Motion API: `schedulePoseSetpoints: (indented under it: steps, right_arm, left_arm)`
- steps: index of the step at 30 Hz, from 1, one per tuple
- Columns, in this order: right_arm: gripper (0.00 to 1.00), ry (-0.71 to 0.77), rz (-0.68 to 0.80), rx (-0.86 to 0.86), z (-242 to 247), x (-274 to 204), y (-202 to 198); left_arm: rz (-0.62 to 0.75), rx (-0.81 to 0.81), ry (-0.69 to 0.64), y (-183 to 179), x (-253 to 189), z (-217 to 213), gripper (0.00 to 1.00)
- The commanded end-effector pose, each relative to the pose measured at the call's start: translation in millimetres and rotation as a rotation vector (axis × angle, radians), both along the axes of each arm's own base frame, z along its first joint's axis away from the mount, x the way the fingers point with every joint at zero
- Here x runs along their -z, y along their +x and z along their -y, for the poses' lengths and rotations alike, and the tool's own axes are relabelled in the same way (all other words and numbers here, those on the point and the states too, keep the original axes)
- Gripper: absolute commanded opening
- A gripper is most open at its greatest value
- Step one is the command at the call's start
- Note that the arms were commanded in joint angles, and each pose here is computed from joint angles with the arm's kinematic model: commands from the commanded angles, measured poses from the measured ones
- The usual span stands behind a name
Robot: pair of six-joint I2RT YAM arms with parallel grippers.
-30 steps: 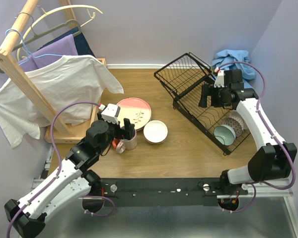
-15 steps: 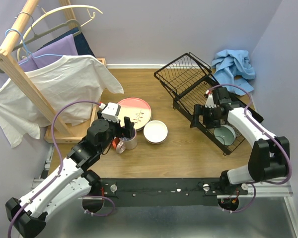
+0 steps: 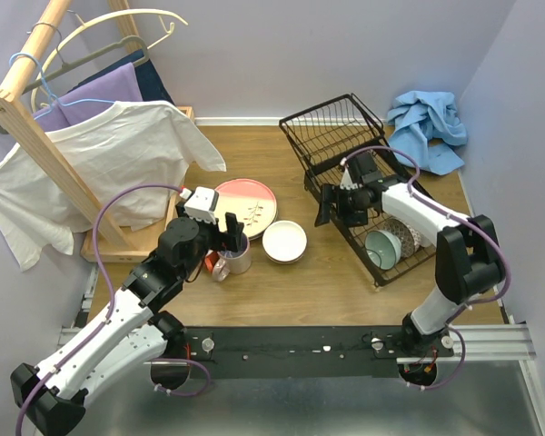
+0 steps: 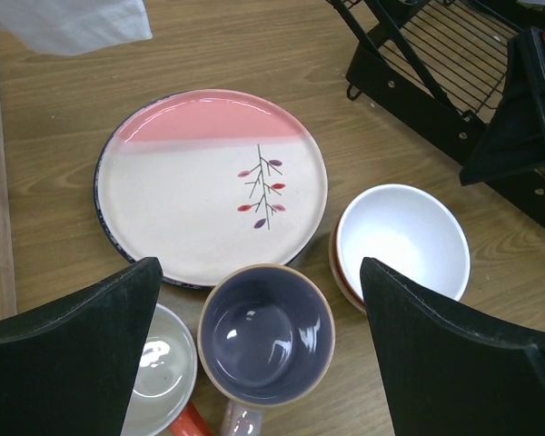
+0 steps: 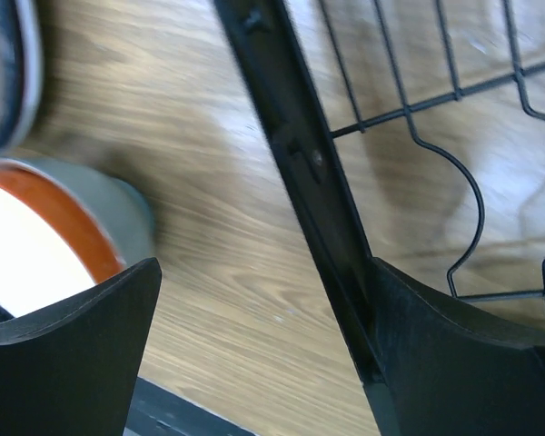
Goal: Unload the mixed dishes from the dish rack
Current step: Move the dish rack to the center of the board, then pick up the bowl from the dish rack.
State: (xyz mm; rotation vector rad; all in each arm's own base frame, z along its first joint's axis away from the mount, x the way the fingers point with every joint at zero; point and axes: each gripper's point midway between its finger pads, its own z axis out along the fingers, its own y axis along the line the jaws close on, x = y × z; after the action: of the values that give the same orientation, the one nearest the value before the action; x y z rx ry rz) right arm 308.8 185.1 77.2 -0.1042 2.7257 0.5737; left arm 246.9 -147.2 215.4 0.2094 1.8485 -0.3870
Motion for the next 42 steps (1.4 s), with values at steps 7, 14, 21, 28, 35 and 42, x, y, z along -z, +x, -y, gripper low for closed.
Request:
schedulePoseSetpoints:
  steps: [7,14,21,28,35,42]
  right_arm:
    - [1.0,-0.003,0.172,-0.04,-25,-69,53]
    - [1.0,-0.333,0.363,0.06,54,-133,77]
    - [1.0,-0.371,0.318,0.168,157,-142,66]
    - [1.0,-0.388,0.241,0.37,242,-129,29]
    - [1.0,-0.382,0.157,0.318,263,-95,8]
    - [1.0,-0.227,0.144,0.149,239,-85,23]
  left_arm:
    - [0.023,-0.058,0.013,6,-5,-12,0.99]
    - [0.029,-0.066,0.016,6,-7,-15,0.99]
    - [0.039,-0.071,0.007,4,-11,-18,0.99]
    - [0.045,-0.064,-0.008,1,-14,-18,0.99]
    - [0.045,-0.034,-0.027,-3,-15,-13,0.99]
    - [0.062,0.01,-0.057,-8,-20,-6,0.99]
